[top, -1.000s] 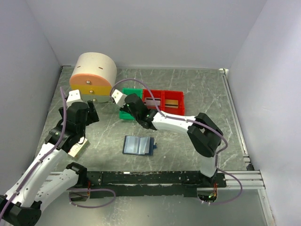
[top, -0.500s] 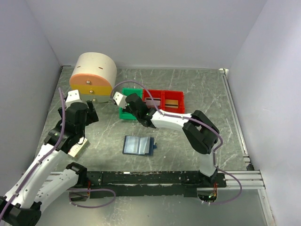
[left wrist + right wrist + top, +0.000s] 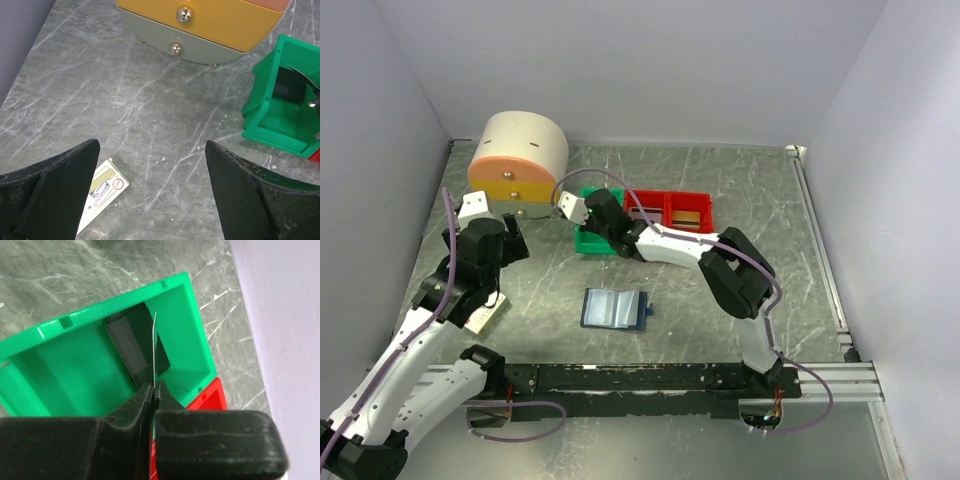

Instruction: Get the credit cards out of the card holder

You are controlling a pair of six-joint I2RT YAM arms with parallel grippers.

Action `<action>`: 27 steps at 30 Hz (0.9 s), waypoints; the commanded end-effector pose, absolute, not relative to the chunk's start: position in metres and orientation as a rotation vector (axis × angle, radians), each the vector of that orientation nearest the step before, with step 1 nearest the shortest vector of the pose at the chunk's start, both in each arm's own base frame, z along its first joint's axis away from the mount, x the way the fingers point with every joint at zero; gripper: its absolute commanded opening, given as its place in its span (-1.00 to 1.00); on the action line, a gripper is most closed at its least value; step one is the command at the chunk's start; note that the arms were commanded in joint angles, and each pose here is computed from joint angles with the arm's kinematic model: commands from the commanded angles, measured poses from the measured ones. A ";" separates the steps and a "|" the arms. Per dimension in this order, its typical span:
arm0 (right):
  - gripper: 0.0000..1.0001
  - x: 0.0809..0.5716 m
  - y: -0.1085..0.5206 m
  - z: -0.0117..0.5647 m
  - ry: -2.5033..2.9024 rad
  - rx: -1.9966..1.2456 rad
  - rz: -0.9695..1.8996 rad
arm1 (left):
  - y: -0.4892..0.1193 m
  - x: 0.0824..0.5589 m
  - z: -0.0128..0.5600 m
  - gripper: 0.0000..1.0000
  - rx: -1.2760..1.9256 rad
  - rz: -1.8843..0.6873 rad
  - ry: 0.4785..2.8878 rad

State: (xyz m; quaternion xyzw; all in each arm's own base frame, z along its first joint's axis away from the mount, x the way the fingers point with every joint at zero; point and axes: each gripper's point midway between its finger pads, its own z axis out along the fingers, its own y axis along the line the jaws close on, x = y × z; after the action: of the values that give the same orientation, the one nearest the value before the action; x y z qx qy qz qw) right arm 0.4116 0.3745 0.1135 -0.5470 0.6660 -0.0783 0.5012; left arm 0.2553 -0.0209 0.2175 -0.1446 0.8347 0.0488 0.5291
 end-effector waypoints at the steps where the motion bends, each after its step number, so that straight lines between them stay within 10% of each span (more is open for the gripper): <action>1: -1.00 0.424 0.383 0.096 1.578 -1.405 -0.234 | -0.017 0.256 0.220 0.99 -0.358 0.129 1.980; 27: -0.89 0.464 0.370 0.037 1.537 -1.569 -0.371 | -0.018 0.259 0.219 0.99 -0.341 0.102 1.982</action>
State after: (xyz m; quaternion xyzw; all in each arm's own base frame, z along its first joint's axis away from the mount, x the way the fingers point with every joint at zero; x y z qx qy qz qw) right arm 0.4604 0.3733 0.0502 -0.6191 0.6220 -0.1484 0.4559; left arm 0.2560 -0.0169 0.2186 -0.1486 0.8334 0.0489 0.5300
